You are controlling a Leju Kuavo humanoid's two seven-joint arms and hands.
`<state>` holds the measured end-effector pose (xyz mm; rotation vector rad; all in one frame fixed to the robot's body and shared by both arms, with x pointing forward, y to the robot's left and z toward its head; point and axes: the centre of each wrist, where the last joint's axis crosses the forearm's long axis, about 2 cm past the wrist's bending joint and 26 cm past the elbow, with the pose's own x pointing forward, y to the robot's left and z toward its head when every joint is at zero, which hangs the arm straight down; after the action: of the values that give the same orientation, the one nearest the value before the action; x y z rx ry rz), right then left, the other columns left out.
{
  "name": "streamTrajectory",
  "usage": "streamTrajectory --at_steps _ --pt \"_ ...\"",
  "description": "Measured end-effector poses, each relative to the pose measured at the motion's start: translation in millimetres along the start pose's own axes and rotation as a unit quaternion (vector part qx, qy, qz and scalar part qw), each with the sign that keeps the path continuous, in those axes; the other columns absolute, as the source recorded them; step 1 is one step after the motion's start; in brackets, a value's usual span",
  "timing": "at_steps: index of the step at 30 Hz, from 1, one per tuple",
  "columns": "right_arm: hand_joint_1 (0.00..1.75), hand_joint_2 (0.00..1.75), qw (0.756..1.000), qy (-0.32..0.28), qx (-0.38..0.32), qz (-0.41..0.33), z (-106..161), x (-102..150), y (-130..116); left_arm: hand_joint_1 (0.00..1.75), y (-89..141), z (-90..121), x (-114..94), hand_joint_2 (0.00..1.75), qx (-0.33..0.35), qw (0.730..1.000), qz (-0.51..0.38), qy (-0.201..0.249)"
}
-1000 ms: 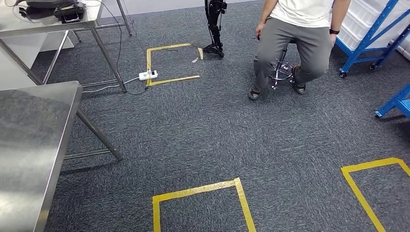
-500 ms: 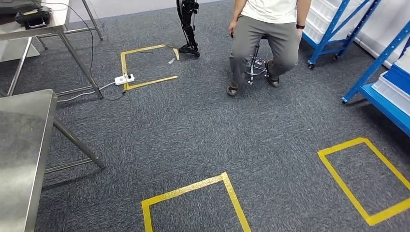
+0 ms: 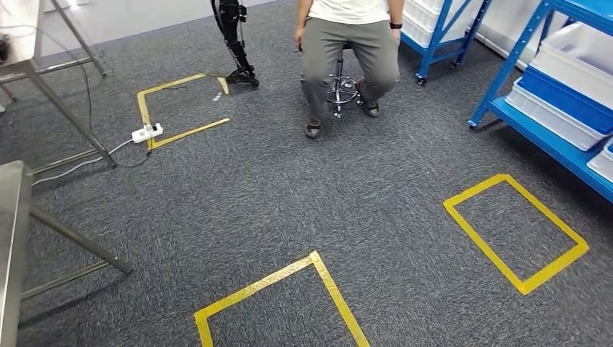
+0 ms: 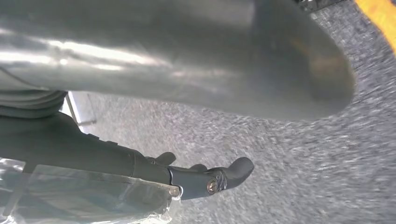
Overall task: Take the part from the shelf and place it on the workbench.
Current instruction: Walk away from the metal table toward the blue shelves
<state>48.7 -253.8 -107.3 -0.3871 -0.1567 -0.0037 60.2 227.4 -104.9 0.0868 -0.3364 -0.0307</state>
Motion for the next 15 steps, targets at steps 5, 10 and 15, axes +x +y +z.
streamTrajectory --at_steps 5,10,15 --pt "0.0 0.0 1.0 0.001 0.0 0.0 -0.2 -0.9 -0.4 0.0 0.3 0.6 -3.4 0.0 0.0 1.0 0.0 0.003" --pt "0.0 0.0 1.0 0.0 0.0 -0.002 -0.1 1.4 -0.1 0.0 0.3 0.7 -4.0 0.0 0.0 1.0 0.0 0.004" --pt "0.0 0.0 1.0 0.003 0.0 -0.001 0.0 -0.4 -0.1 0.0 -0.2 0.5 -2.6 0.0 -0.001 1.0 0.001 0.003"
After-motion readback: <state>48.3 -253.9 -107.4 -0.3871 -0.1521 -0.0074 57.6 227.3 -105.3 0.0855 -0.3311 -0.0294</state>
